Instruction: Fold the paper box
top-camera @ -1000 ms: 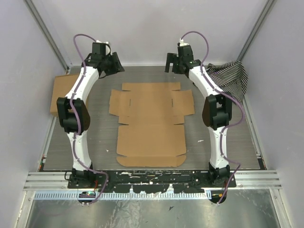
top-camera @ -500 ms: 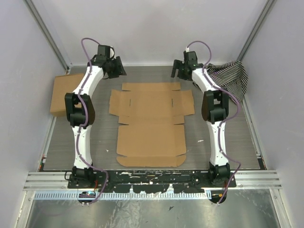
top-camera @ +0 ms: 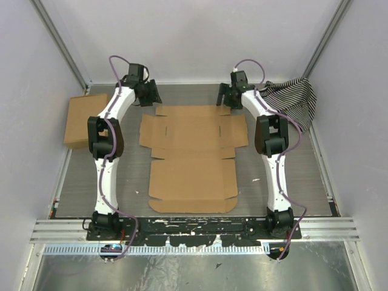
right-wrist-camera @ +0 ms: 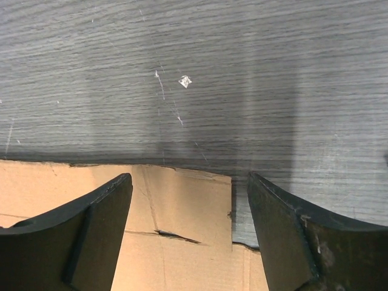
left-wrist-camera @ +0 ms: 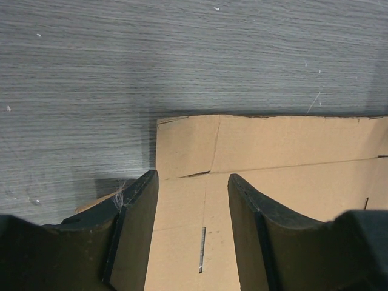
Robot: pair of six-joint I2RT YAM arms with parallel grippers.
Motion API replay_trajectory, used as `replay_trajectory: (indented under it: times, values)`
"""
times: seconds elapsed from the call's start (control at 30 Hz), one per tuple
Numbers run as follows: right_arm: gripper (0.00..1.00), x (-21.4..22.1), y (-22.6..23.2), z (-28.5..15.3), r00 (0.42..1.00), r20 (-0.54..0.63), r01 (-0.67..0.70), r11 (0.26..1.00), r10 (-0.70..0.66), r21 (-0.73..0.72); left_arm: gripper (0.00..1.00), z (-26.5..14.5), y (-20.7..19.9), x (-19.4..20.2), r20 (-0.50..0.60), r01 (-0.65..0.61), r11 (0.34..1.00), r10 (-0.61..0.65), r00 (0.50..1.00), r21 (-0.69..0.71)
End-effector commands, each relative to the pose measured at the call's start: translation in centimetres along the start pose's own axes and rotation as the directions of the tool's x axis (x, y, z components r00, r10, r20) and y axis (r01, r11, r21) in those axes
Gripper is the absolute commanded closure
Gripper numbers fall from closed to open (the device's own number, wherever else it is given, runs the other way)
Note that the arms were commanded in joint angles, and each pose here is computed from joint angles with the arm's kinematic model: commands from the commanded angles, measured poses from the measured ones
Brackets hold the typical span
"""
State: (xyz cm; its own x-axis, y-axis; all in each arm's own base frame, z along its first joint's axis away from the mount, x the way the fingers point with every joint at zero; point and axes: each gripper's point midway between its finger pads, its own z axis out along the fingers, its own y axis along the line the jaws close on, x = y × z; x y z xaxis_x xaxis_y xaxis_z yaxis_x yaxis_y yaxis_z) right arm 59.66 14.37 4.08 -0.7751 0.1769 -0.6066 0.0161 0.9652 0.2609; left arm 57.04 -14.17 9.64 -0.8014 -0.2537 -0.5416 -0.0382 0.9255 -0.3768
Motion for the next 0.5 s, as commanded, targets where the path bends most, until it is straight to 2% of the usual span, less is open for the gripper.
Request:
replay_trajectory:
  times: [0.0,0.17,0.47]
  values:
    - [0.2,-0.3,1.0,-1.3,1.0,0.01,-0.006,0.999,0.006,-0.032,0.44,0.7,0.1,-0.1,-0.002,0.017,1.0,-0.017,1.0,0.003]
    - [0.26,0.6,1.4,-1.9,1.0,-0.006,-0.005,0.998,0.005,-0.06,0.44,1.9,0.4,1.0,-0.034,0.038,0.999,-0.038,0.999,0.001]
    - [0.47,1.7,2.6,-3.3,1.0,-0.02,0.006,0.997,-0.007,-0.083,0.45,2.7,0.7,1.2,-0.04,0.043,0.999,-0.043,0.998,-0.007]
